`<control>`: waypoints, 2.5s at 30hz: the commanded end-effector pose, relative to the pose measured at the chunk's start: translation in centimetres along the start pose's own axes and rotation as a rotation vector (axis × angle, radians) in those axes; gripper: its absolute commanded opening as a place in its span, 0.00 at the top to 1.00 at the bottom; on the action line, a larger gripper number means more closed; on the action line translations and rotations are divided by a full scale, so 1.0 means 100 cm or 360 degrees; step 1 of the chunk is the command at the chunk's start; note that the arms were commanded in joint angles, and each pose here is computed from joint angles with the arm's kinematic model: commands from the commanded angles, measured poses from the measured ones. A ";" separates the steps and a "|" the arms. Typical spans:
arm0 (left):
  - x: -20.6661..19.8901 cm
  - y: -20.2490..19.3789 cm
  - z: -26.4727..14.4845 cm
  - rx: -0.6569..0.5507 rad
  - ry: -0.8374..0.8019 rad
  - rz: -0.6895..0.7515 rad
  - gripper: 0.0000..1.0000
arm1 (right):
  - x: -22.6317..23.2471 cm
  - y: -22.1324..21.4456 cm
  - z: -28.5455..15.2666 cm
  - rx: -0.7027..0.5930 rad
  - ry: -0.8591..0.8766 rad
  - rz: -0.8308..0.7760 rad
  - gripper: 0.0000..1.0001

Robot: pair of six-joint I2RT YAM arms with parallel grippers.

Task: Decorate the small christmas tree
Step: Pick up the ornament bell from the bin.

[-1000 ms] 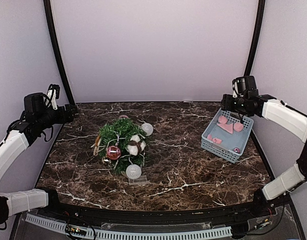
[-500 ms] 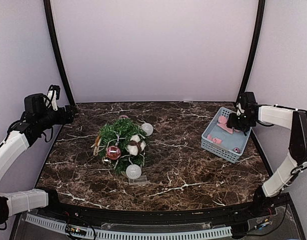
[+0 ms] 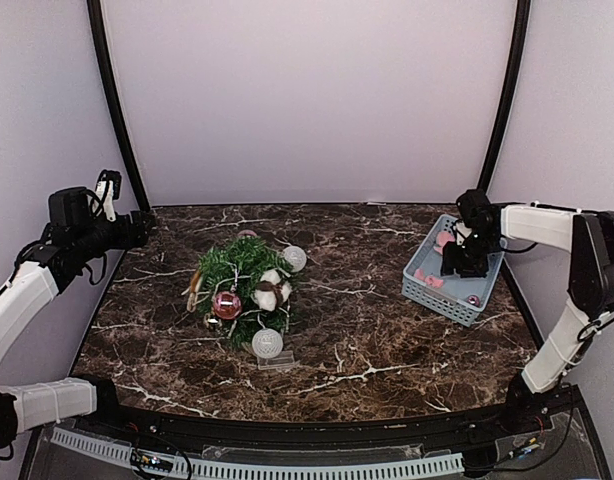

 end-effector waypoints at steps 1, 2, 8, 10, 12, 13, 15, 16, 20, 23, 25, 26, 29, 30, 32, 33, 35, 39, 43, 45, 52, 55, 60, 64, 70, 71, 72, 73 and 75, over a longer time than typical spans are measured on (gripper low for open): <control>-0.001 0.001 -0.004 -0.0038 -0.0018 0.0008 0.16 | 0.005 -0.018 0.005 0.0171 -0.0003 -0.0015 0.44; -0.001 0.000 -0.004 -0.0038 -0.0018 0.0007 0.16 | 0.007 -0.021 0.007 0.0186 0.0000 -0.0019 0.43; -0.002 0.001 -0.006 -0.0049 -0.0017 0.0007 0.16 | 0.013 -0.036 0.019 0.0262 0.0006 -0.0038 0.41; -0.002 0.001 -0.007 -0.0050 -0.0018 0.0007 0.16 | 0.017 -0.041 0.019 0.0280 0.0033 -0.0044 0.38; -0.002 0.001 -0.007 -0.0051 -0.0017 0.0007 0.16 | 0.018 -0.044 0.020 0.0283 0.0022 -0.0059 0.36; -0.002 0.002 -0.007 -0.0053 -0.0018 0.0007 0.16 | 0.017 -0.045 0.021 0.0286 0.0008 -0.0065 0.36; -0.002 0.002 -0.007 -0.0055 -0.0016 0.0008 0.16 | 0.015 -0.050 0.025 0.0304 -0.0001 -0.0062 0.38; -0.002 0.002 -0.008 -0.0057 -0.0014 0.0009 0.16 | 0.015 -0.053 0.027 0.0319 -0.0002 -0.0062 0.40; -0.002 0.002 -0.009 -0.0061 -0.0014 0.0009 0.16 | 0.014 -0.060 0.029 0.0347 -0.0009 -0.0060 0.46; -0.002 0.002 -0.009 -0.0063 -0.0014 0.0008 0.16 | 0.013 -0.059 0.023 0.0334 -0.0025 -0.0065 0.48; -0.002 0.002 -0.009 -0.0064 -0.0017 0.0006 0.16 | 0.013 -0.056 0.016 0.0323 -0.0020 -0.0067 0.49; -0.002 0.002 -0.009 -0.0065 -0.0018 0.0004 0.16 | 0.012 -0.054 0.012 0.0304 -0.0045 -0.0075 0.49; -0.003 0.002 -0.009 -0.0065 -0.0027 0.0000 0.16 | 0.013 -0.048 -0.001 0.0280 -0.0048 -0.0083 0.51; -0.003 0.002 -0.009 -0.0066 -0.0027 0.0000 0.16 | 0.013 -0.047 -0.005 0.0275 -0.0045 -0.0085 0.51; -0.003 0.002 -0.009 -0.0067 -0.0031 -0.0002 0.16 | 0.012 -0.049 -0.010 0.0294 -0.0048 -0.0095 0.51; -0.003 0.002 -0.009 -0.0064 -0.0035 -0.0003 0.16 | 0.012 -0.051 -0.011 0.0312 -0.0047 -0.0100 0.51; -0.004 0.002 -0.009 -0.0068 -0.0041 -0.0005 0.16 | 0.011 -0.056 -0.010 0.0346 -0.0041 -0.0106 0.51; -0.004 0.002 -0.009 -0.0067 -0.0047 -0.0007 0.16 | 0.013 -0.068 -0.004 0.0425 0.0003 -0.0110 0.52; -0.005 0.002 -0.009 -0.0067 -0.0049 -0.0006 0.16 | 0.013 -0.072 0.003 0.0468 0.0007 -0.0121 0.55; -0.004 0.002 -0.009 -0.0069 -0.0048 -0.0006 0.16 | 0.014 -0.074 0.007 0.0491 0.0010 -0.0131 0.56; -0.004 0.002 -0.009 -0.0069 -0.0045 -0.0007 0.16 | 0.014 -0.081 0.016 0.0543 0.0003 -0.0149 0.54; -0.004 0.002 -0.009 -0.0067 -0.0048 -0.0006 0.16 | 0.013 -0.084 0.020 0.0563 0.0009 -0.0147 0.54; -0.005 0.002 -0.009 -0.0067 -0.0050 -0.0006 0.16 | 0.015 -0.090 0.029 0.0598 0.0039 -0.0143 0.59; -0.004 0.002 -0.010 -0.0069 -0.0043 -0.0004 0.16 | 0.018 -0.090 0.030 0.0591 0.0079 -0.0133 0.65; -0.004 0.002 -0.011 -0.0075 -0.0040 -0.0001 0.16 | 0.024 -0.075 0.015 0.0493 0.0121 -0.0126 0.74; -0.004 0.003 -0.011 -0.0077 -0.0036 0.0000 0.16 | 0.025 -0.072 0.013 0.0468 0.0117 -0.0124 0.76; -0.004 0.003 -0.012 -0.0079 -0.0036 0.0000 0.16 | 0.026 -0.068 0.010 0.0442 0.0118 -0.0122 0.79; -0.004 0.003 -0.012 -0.0082 -0.0035 0.0001 0.16 | 0.027 -0.064 0.008 0.0417 0.0124 -0.0120 0.82; -0.003 0.003 -0.013 -0.0084 -0.0029 0.0004 0.16 | 0.028 -0.058 0.006 0.0378 0.0120 -0.0111 0.88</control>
Point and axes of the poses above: each gripper's point midway between its finger pads, its own z axis out along the fingers, its own x axis along the line the jaws close on, y = z × x, the point moved 5 cm from there along -z, back along the fingers, and after that the axes turned 8 degrees about z, right-handed, at the moved point
